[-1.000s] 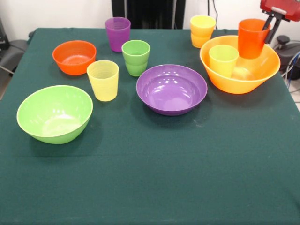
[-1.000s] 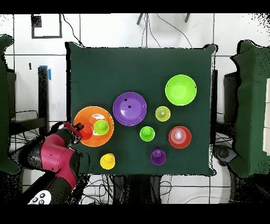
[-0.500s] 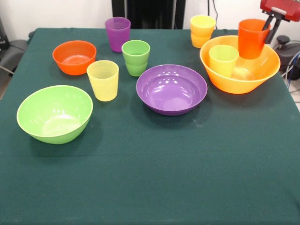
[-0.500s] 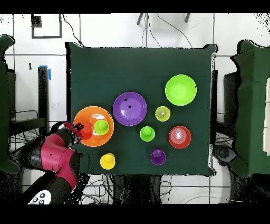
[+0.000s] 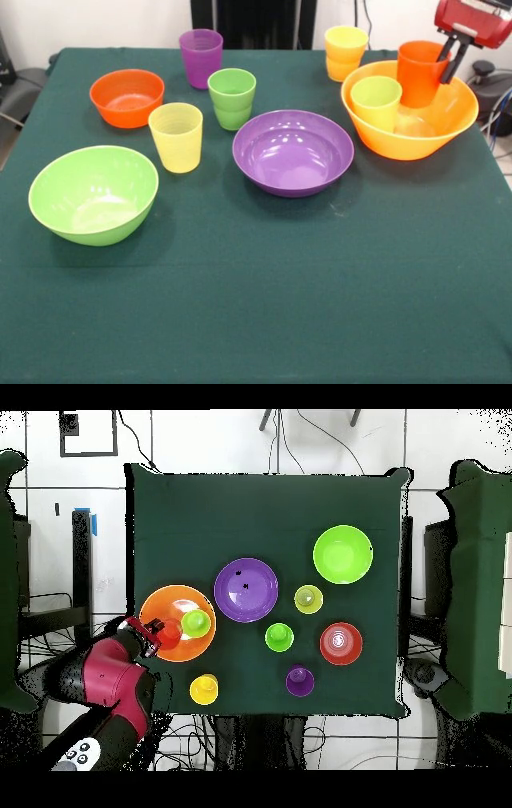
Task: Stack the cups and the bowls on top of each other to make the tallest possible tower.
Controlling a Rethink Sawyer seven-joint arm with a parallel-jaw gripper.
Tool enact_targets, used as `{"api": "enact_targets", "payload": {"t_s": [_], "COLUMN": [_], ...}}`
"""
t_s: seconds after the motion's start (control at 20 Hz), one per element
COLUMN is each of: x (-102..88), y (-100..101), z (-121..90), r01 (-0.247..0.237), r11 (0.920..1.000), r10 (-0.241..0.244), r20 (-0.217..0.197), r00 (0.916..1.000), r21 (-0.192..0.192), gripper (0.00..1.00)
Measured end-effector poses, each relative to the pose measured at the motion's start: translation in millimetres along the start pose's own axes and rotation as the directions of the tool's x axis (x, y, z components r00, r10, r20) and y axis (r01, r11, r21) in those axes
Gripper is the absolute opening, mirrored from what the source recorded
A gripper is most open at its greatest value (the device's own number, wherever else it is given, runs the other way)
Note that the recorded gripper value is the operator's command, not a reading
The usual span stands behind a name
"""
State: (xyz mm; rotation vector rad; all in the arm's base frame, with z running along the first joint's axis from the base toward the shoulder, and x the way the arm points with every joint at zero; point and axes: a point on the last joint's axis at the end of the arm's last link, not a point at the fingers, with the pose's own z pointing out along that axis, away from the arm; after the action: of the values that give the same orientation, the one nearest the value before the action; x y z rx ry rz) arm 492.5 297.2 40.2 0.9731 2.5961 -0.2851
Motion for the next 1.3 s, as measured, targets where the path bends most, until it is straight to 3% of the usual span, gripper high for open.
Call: {"api": "enact_targets", "payload": {"t_s": [0.7, 0.75, 1.3], "x": [5.9, 6.2, 6.1], "y": [3.7, 4.2, 4.5], "z": [11.0, 11.1, 11.1], "r01": [-0.008, -0.008, -0.01], "r11": [0.9998, 0.9998, 0.9998], "r10": [0.008, 0.008, 0.01], "r20": [0.022, 0.024, 0.024], "r00": [0.9997, 0.9997, 0.9997], "r21": [-0.017, -0.019, -0.02], "gripper": [0.0, 1.0, 1.0]}}
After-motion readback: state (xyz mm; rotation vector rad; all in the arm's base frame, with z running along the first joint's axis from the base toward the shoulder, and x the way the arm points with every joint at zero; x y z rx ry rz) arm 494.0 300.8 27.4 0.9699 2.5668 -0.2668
